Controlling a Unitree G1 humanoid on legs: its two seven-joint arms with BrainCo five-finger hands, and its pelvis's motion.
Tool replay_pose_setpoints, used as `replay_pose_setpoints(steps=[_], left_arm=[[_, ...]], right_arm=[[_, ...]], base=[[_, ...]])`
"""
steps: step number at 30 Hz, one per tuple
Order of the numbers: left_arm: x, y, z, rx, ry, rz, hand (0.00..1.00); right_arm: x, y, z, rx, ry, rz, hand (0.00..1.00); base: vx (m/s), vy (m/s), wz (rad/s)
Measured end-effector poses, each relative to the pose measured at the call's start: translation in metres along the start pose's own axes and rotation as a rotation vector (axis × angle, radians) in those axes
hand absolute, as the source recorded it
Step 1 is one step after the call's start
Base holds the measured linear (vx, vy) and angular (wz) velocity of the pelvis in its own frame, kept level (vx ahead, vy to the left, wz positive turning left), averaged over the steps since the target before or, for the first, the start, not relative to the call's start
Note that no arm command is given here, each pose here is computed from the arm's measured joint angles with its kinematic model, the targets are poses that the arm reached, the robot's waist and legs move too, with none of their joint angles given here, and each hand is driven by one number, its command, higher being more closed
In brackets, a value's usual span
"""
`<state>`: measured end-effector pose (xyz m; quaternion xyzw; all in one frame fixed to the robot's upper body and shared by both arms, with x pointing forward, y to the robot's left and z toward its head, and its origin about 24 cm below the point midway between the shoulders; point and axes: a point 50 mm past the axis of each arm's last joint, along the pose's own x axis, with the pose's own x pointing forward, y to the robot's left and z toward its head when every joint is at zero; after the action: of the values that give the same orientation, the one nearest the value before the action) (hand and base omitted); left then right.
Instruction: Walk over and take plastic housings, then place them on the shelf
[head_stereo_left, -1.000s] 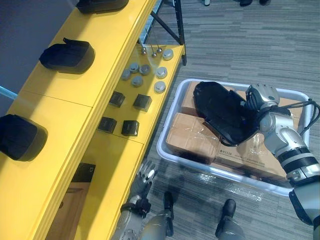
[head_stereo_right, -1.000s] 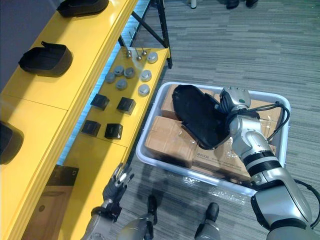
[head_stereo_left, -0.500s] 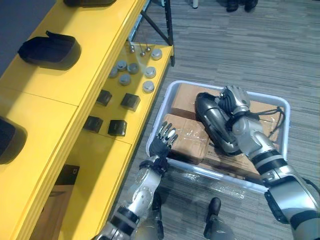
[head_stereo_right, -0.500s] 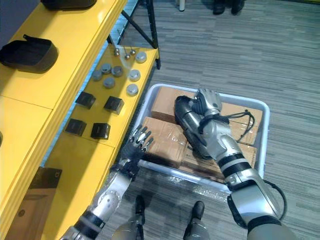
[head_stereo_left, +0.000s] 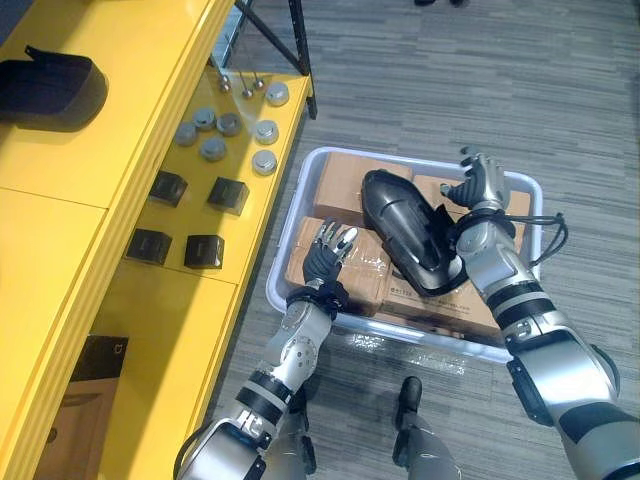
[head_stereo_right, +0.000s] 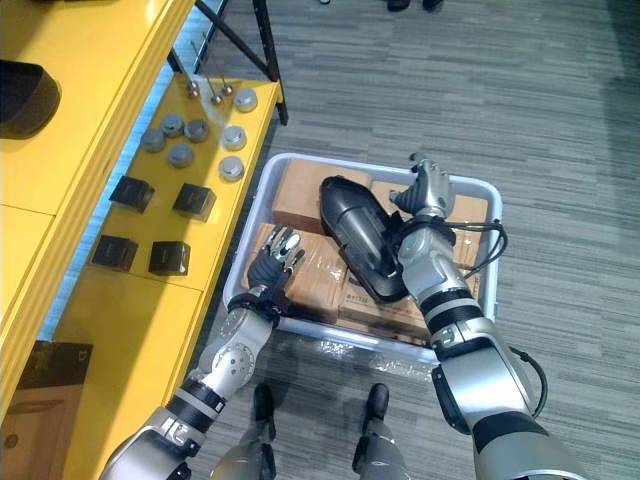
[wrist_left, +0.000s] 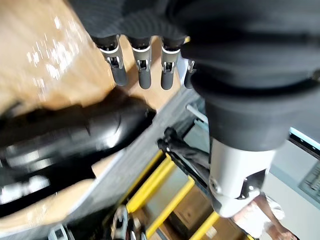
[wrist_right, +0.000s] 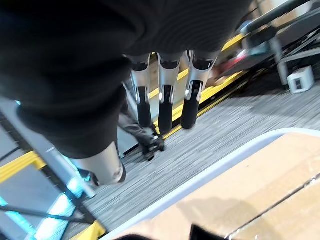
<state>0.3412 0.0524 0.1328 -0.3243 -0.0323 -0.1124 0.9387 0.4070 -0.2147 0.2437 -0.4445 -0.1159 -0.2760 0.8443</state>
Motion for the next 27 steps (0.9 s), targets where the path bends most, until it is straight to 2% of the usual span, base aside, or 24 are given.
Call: replay_pose_setpoints(steps=[4, 8, 11, 17, 18, 21, 27], left_arm=[[-0.014, -0.006, -0.005, 0.018, 0.021, -0.082, 0.00], [-0.030, 0.003, -0.025, 0.018, 0.091, -0.091, 0.00], [-0.035, 0.007, -0.032, 0.013, 0.115, -0.091, 0.00], [-0.037, 0.005, -0.034, -0.003, 0.123, -0.122, 0.00], [-0.036, 0.004, -0.033, -0.004, 0.122, -0.125, 0.00], [-0.033, 0.001, -0.030, -0.004, 0.112, -0.138, 0.00], [-0.029, 0.004, -0.028, -0.062, 0.089, -0.126, 0.00]], right_arm=[[0.011, -0.020, -0.019, -0.039, 0.060, -0.063, 0.00], [0.013, -0.029, -0.039, -0.070, 0.116, -0.073, 0.00], [0.012, -0.024, -0.043, -0.065, 0.127, -0.016, 0.00], [-0.005, 0.004, -0.070, -0.102, 0.211, 0.241, 0.00], [-0.007, 0.007, -0.074, -0.111, 0.228, 0.278, 1.00], [-0.007, 0.007, -0.079, -0.222, 0.225, 0.289, 1.00], [-0.005, -0.003, -0.090, -0.288, 0.322, 0.202, 1.00]], base=[[0.00, 0.017, 0.24], [-0.01, 0.023, 0.17], [-0.02, 0.014, 0.07], [-0.01, -0.001, 0.02], [0.00, 0.000, 0.00], [0.00, 0.000, 0.00], [0.00, -0.002, 0.03]])
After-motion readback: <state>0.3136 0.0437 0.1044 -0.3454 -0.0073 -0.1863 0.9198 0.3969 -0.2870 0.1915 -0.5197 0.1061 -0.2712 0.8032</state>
